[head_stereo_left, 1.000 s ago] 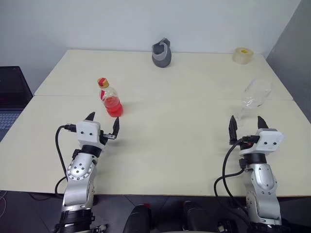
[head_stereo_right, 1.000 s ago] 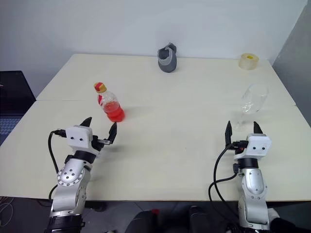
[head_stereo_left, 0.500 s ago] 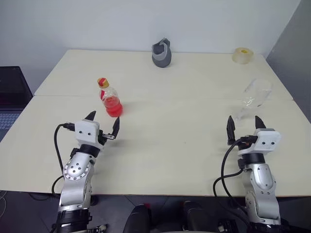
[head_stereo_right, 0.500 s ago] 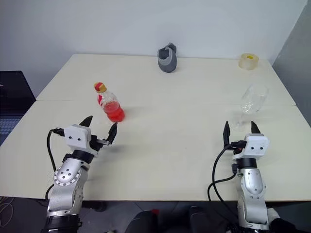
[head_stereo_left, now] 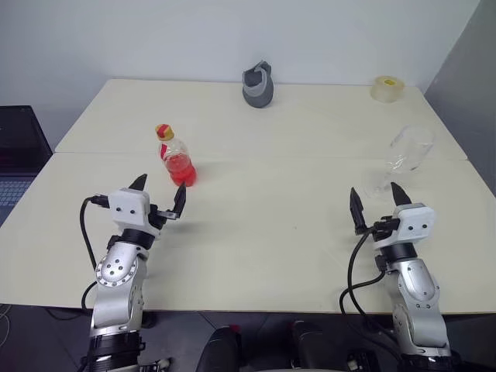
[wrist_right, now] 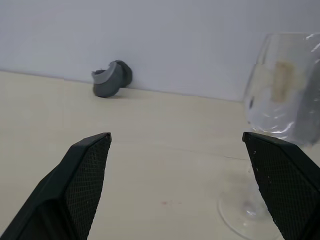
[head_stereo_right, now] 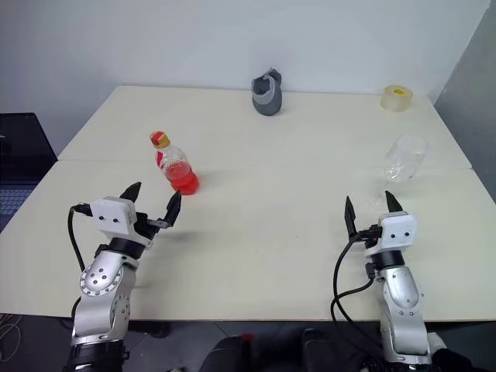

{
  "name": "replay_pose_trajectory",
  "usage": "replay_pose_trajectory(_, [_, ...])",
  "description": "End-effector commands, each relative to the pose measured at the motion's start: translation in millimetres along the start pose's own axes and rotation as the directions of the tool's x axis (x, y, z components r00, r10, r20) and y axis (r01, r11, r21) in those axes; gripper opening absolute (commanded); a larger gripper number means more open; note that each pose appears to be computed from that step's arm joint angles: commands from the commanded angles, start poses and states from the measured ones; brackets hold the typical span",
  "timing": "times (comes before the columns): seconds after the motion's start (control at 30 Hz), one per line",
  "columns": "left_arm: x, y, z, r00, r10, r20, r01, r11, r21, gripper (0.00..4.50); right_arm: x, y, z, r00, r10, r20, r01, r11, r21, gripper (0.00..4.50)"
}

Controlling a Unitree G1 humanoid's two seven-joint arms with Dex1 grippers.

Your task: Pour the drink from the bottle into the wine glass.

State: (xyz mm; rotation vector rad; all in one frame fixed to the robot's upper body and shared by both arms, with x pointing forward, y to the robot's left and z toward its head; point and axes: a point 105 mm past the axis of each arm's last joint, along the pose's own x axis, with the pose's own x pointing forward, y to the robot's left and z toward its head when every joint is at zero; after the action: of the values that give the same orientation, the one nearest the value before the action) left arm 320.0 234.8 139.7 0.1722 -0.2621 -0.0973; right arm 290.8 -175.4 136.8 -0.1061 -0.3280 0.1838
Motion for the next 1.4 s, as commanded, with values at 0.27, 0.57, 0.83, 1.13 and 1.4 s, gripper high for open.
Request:
replay_pose_trajectory(0.27, [11.7, 9.8, -15.0, 0.995, 0.038, -0.087, -0.038, 0.999, -0.004, 4.46, 14.8, 50.2, 41.7, 0.913, 0.404, 0.05, -0.407, 0.899, 0.164, 4.5])
replay_pose_trajectory(0.57, [35.6, 3.6, -32.5, 0.99, -0.024, -0.141, 0.014, 0.998, -0.067, 4.46, 31.0, 75.9, 65.4, 0.839, 0.535, 0.099, -0.544, 0.822, 0.166, 4.5])
replay_pose_trajectory(0.83, [63.0, 3.3, -37.3, 0.986, -0.049, -0.158, 0.038, 0.997, -0.067, 4.46, 34.8, 84.3, 73.5, 0.819, 0.56, 0.122, -0.573, 0.804, 0.156, 4.5])
replay_pose_trajectory(1.13, [93.3, -0.3, -30.7, 0.988, -0.063, -0.139, 0.055, 0.997, -0.061, 4.46, 34.4, 87.4, 77.3, 0.811, 0.572, 0.125, -0.585, 0.797, 0.151, 4.5])
replay_pose_trajectory(1.4, [105.1, -0.8, -27.8, 0.99, -0.07, -0.123, 0.061, 0.995, -0.08, 4.07, 33.0, 89.0, 77.9, 0.806, 0.581, 0.116, -0.592, 0.793, 0.145, 4.5])
